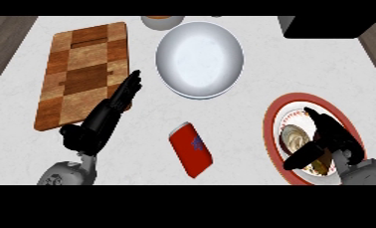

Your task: Pick the cupcake from the plate and place it in the bowl

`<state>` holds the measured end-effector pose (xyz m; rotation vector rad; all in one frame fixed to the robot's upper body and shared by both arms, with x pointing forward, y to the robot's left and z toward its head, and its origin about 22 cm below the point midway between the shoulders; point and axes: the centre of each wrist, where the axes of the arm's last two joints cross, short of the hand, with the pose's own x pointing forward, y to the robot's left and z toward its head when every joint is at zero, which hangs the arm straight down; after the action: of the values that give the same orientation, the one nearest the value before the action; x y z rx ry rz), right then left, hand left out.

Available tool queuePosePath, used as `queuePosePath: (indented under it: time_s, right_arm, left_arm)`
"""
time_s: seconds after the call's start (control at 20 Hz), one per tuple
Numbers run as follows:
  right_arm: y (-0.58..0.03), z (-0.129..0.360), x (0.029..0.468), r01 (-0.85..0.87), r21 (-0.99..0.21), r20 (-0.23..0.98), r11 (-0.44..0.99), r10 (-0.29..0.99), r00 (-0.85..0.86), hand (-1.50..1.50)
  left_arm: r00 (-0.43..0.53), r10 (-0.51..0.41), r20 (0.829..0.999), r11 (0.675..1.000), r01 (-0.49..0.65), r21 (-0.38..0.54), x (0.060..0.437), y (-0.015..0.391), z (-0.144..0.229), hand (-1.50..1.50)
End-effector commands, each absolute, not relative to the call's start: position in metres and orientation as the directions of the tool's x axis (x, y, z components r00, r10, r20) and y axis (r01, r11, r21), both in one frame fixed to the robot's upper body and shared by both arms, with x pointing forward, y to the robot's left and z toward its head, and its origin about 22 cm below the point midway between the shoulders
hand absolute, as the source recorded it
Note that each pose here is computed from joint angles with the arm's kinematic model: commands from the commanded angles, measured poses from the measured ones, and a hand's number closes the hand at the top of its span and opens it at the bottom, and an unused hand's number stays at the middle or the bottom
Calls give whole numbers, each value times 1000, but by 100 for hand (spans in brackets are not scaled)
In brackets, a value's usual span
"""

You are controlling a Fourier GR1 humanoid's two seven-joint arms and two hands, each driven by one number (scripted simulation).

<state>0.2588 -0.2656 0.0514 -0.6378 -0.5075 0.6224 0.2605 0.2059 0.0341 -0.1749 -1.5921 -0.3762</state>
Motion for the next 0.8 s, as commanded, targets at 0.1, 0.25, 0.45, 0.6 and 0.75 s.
queuePosePath:
  time_s: [0.1,0.25,0.45,0.6,0.75]
  right_arm:
    - [-255,30,260,-352,-677,193,646,617,763,-150]
    - [-281,15,262,-332,-703,265,629,665,699,150]
    - [-271,24,278,-297,-754,248,587,672,698,150]
    - [-275,20,268,-265,-763,278,589,670,689,150]
    - [-204,37,283,-308,-794,283,524,767,576,150]
  left_arm:
    - [-71,-120,990,936,325,137,272,191,37,0]
    - [-60,-126,990,932,334,138,261,202,30,0]
    - [-67,-128,990,935,324,142,263,223,38,0]
    - [-50,-111,993,936,331,121,264,214,35,0]
    - [-59,-113,992,930,346,126,269,203,22,0]
